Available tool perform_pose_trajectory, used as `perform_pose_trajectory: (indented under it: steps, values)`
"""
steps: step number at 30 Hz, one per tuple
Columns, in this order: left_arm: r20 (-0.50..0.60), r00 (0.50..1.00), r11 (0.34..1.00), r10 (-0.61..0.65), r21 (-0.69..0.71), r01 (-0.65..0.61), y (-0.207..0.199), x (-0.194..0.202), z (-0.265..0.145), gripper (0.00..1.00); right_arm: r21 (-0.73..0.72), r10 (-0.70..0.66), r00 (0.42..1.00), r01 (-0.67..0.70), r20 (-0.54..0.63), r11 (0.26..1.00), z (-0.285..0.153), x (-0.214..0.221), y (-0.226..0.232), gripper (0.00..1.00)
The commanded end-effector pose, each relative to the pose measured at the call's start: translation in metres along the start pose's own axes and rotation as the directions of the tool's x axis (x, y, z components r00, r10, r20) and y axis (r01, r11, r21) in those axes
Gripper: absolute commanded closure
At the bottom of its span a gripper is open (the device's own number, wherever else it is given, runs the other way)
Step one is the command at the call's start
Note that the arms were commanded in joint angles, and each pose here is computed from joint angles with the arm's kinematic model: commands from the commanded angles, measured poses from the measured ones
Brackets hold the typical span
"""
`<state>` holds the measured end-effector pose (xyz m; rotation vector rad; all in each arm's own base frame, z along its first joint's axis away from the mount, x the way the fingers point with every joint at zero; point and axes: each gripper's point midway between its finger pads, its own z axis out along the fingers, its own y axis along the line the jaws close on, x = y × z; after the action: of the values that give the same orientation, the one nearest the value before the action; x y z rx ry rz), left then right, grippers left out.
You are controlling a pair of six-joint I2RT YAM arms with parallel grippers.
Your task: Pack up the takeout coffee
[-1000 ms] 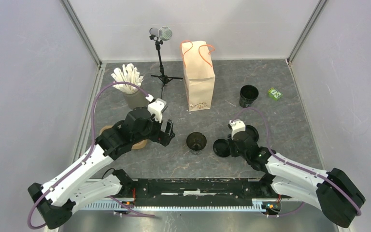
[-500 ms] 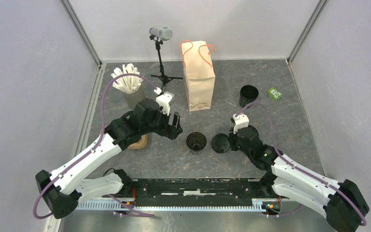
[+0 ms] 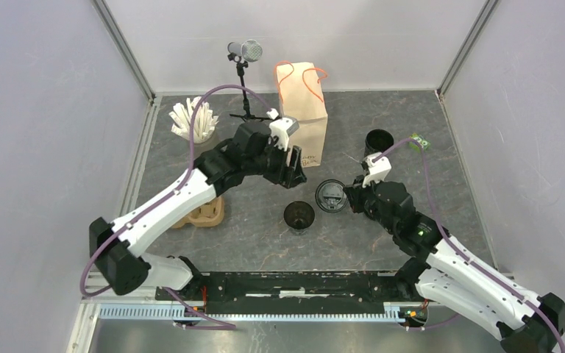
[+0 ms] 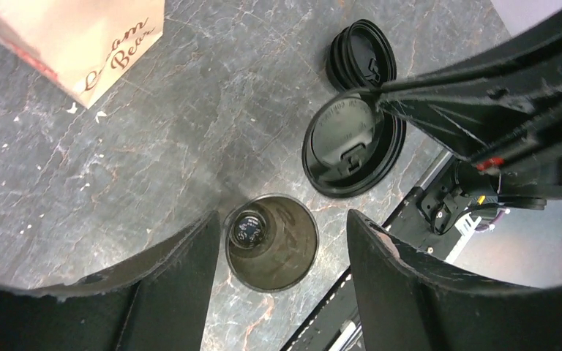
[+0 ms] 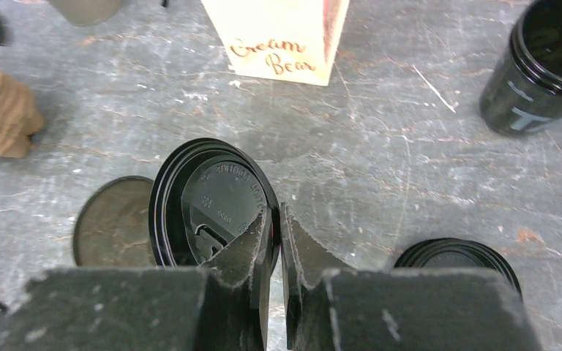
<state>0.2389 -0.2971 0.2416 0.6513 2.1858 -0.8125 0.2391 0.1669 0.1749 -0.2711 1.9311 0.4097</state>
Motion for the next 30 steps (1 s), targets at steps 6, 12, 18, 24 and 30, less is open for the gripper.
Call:
perform_pose_trajectory:
  steps: [6,12,18,24,30]
  values:
    - [-0.014,0.999,0.995,0.050,0.084,-0.049,-0.019,-0.006,0.024,0.29,-0.251,0.092,0.988,-0.059,0.121,0.966,-0.018,-0.049,0.048,0.86]
    - [-0.043,0.997,0.990,0.059,0.133,-0.052,-0.024,0.004,0.034,0.26,-0.298,0.118,0.988,-0.084,0.098,0.951,-0.014,-0.043,0.058,0.87]
    - [-0.066,0.995,0.994,0.075,0.086,-0.069,-0.011,0.014,0.043,0.31,-0.307,0.142,0.986,-0.110,0.083,0.945,-0.011,-0.036,0.059,0.87]
    - [-0.102,0.988,0.993,0.115,0.038,-0.111,0.002,0.027,0.054,0.45,-0.348,0.168,0.982,-0.130,0.082,0.929,-0.008,-0.035,0.067,0.87]
    - [-0.127,0.985,0.993,0.114,0.047,-0.109,0.001,0.035,0.058,0.78,-0.354,0.170,0.983,-0.136,0.067,0.925,-0.004,-0.030,0.069,0.84]
